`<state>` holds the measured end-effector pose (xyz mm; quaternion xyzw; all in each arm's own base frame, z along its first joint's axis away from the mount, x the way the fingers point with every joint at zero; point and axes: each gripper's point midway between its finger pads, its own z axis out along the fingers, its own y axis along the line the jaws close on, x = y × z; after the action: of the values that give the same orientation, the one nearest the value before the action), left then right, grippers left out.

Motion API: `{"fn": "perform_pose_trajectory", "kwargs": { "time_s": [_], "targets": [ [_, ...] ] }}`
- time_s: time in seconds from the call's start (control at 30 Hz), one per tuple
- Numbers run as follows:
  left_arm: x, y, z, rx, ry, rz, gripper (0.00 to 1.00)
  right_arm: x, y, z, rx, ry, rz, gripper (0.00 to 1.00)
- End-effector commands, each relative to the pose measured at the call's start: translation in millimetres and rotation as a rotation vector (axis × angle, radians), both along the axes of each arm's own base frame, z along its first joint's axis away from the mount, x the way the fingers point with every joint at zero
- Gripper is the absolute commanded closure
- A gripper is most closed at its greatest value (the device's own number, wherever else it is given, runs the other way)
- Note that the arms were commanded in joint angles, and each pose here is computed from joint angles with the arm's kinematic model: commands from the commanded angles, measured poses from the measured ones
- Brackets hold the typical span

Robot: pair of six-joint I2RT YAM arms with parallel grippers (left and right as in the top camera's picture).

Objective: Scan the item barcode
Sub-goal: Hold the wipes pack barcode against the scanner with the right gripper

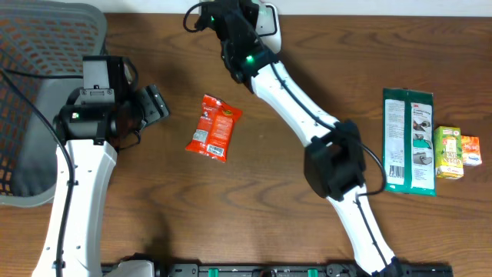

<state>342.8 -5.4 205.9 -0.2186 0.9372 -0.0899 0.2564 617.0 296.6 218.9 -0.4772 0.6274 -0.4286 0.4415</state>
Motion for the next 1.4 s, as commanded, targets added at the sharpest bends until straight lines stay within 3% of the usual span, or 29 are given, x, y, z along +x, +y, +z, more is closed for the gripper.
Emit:
{"fn": "perform_pose_trajectory", "kwargs": {
  "time_s": [0.0, 0.2, 0.9, 1.37],
  "targets": [
    [2, 4, 7, 0.017, -0.016, 0.010, 0.18, 14, -10, -15, -0.194, -0.059, -0.066, 0.98],
    [2, 4, 7, 0.017, -0.016, 0.010, 0.18, 28, -6, -30, -0.132, -0.152, -0.068, 0.97],
    [2, 4, 7, 0.017, -0.016, 0.010, 0.18, 50, -28, -45, 0.275, -0.180, -0.086, 0.99],
    [2, 4, 7, 0.017, -0.016, 0.010, 0.18, 48, -21, -59, 0.321, -0.122, -0.066, 0.99]
  ]
}}
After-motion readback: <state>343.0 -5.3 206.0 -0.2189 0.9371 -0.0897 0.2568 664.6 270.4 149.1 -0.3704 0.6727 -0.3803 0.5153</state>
